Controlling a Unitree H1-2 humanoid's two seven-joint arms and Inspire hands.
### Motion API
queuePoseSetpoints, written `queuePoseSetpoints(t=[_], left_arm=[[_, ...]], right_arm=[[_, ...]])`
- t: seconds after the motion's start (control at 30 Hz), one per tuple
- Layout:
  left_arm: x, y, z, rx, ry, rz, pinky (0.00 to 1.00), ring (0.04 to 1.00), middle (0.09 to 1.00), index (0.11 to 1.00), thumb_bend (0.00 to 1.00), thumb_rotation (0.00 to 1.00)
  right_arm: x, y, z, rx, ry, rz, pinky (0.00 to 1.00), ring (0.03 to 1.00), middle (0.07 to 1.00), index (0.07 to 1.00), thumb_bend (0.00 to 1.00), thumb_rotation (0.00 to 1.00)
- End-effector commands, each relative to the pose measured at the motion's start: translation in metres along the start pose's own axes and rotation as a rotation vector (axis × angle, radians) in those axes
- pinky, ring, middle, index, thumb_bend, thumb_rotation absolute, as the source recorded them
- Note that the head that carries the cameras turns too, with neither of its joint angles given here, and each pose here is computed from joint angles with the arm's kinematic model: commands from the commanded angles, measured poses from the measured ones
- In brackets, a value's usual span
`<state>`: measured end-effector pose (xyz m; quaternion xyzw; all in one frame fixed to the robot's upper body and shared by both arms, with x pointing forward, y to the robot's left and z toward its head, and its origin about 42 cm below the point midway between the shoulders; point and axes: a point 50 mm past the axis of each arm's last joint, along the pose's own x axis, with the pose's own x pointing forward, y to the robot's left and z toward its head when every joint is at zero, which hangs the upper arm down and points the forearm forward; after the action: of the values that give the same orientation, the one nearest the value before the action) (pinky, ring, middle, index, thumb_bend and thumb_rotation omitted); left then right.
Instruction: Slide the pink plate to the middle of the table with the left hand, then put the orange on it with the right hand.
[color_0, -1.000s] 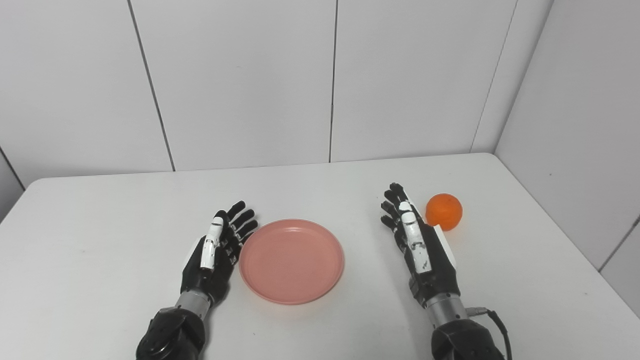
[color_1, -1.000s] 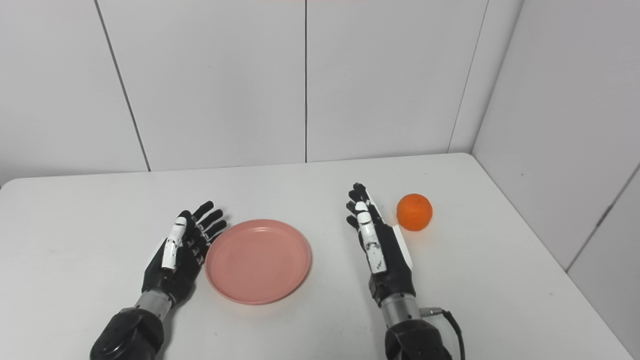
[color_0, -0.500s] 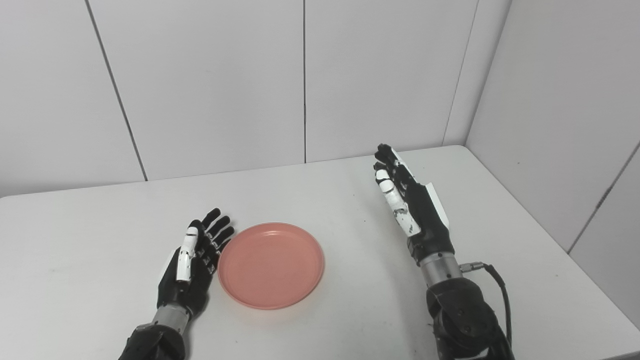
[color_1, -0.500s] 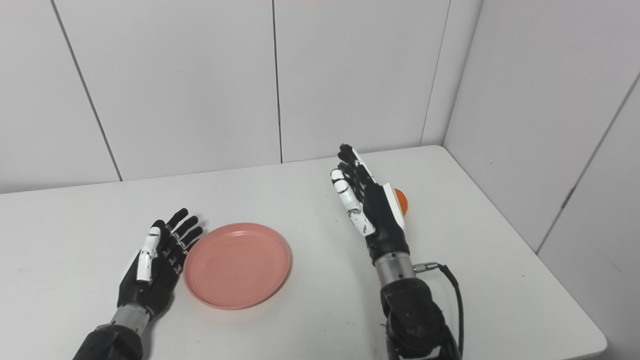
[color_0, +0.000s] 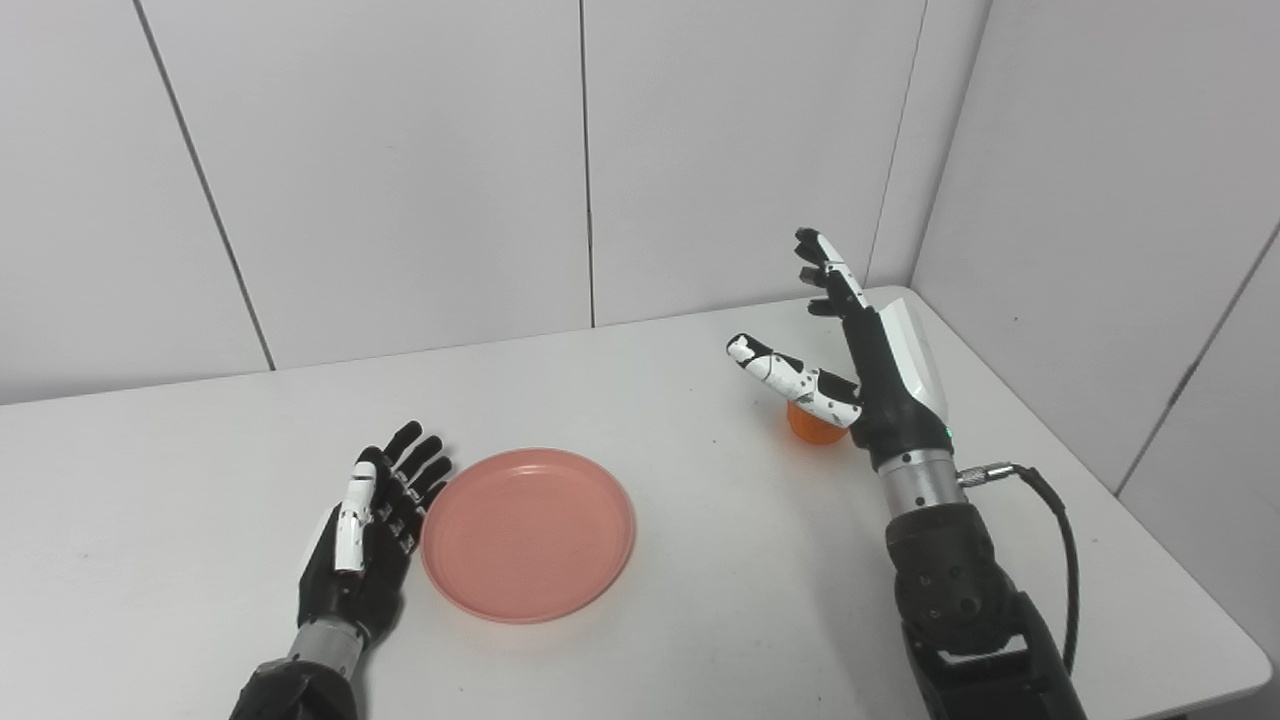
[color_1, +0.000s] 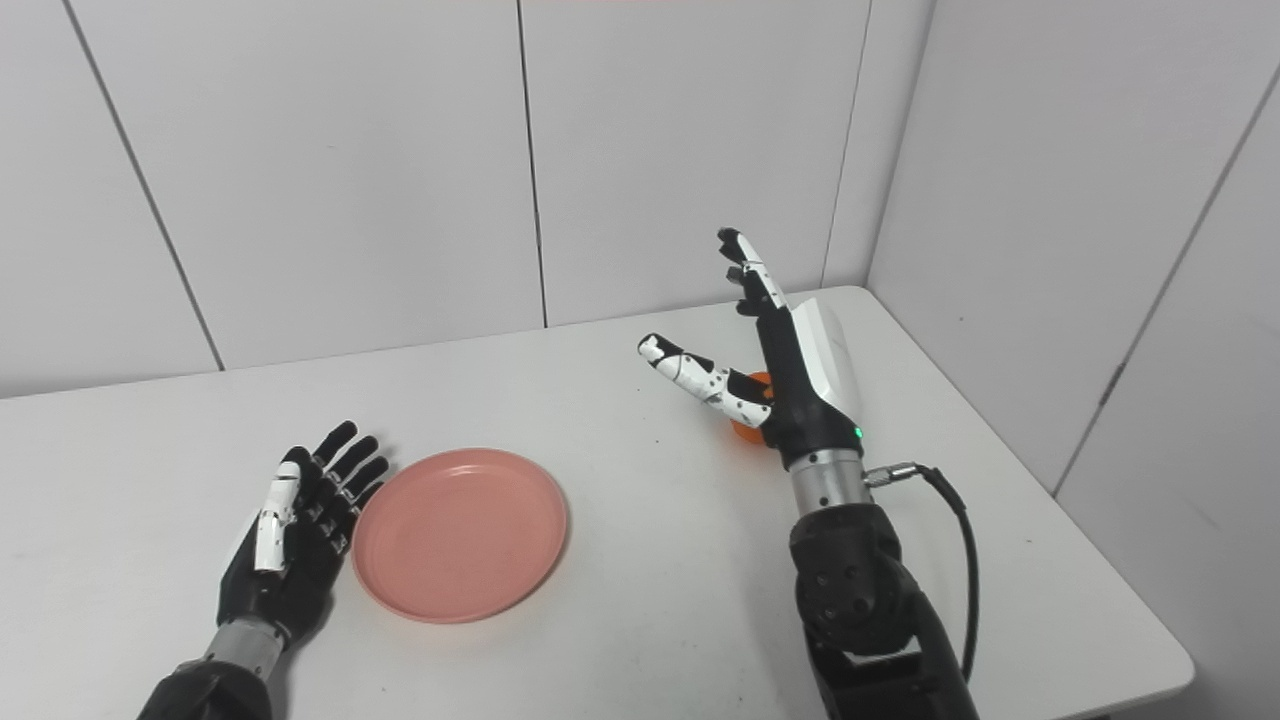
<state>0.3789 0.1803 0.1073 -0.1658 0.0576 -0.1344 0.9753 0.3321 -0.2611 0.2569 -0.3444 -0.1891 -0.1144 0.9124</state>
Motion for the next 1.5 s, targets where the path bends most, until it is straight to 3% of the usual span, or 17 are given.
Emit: queuePoseSetpoints(t=[0.0, 0.17, 0.33, 0.53, 0.97, 1.27, 1.47], left_arm=[[-0.002, 0.008, -0.007, -0.002, 0.039, 0.010, 0.93, 0.902, 0.898, 0.883, 0.33, 1.00], [-0.002, 0.010, -0.006, -0.007, 0.040, 0.007, 0.93, 0.909, 0.904, 0.885, 0.33, 1.00], [-0.002, 0.011, -0.006, -0.008, 0.041, 0.009, 0.94, 0.907, 0.904, 0.883, 0.33, 1.00], [-0.002, 0.012, -0.005, -0.008, 0.043, 0.008, 0.93, 0.906, 0.904, 0.884, 0.33, 1.00], [-0.003, 0.010, -0.003, 0.005, 0.043, 0.009, 0.92, 0.898, 0.895, 0.875, 0.33, 1.00], [-0.003, 0.010, -0.003, 0.014, 0.043, 0.006, 0.92, 0.890, 0.888, 0.868, 0.33, 1.00], [-0.003, 0.010, -0.003, 0.020, 0.041, 0.002, 0.92, 0.899, 0.896, 0.874, 0.33, 1.00]], right_arm=[[0.016, -0.015, 0.013, -0.054, -0.055, -0.059, 0.81, 0.881, 0.916, 0.936, 0.75, 0.58], [0.021, -0.021, 0.010, -0.120, -0.038, -0.049, 0.82, 0.887, 0.917, 0.933, 0.80, 0.52], [0.029, -0.029, 0.004, -0.203, 0.040, 0.034, 0.81, 0.909, 0.949, 0.976, 0.87, 0.56], [0.037, -0.034, -0.006, -0.250, 0.096, 0.105, 0.77, 0.898, 0.954, 0.988, 0.94, 0.50], [0.050, -0.036, -0.036, -0.362, 0.176, 0.164, 0.72, 0.877, 0.953, 0.976, 0.95, 0.48], [0.056, -0.031, -0.049, -0.434, 0.237, 0.206, 0.71, 0.872, 0.951, 0.990, 1.00, 0.59], [0.060, -0.030, -0.058, -0.418, 0.267, 0.221, 0.75, 0.881, 0.944, 0.964, 1.00, 0.55]])
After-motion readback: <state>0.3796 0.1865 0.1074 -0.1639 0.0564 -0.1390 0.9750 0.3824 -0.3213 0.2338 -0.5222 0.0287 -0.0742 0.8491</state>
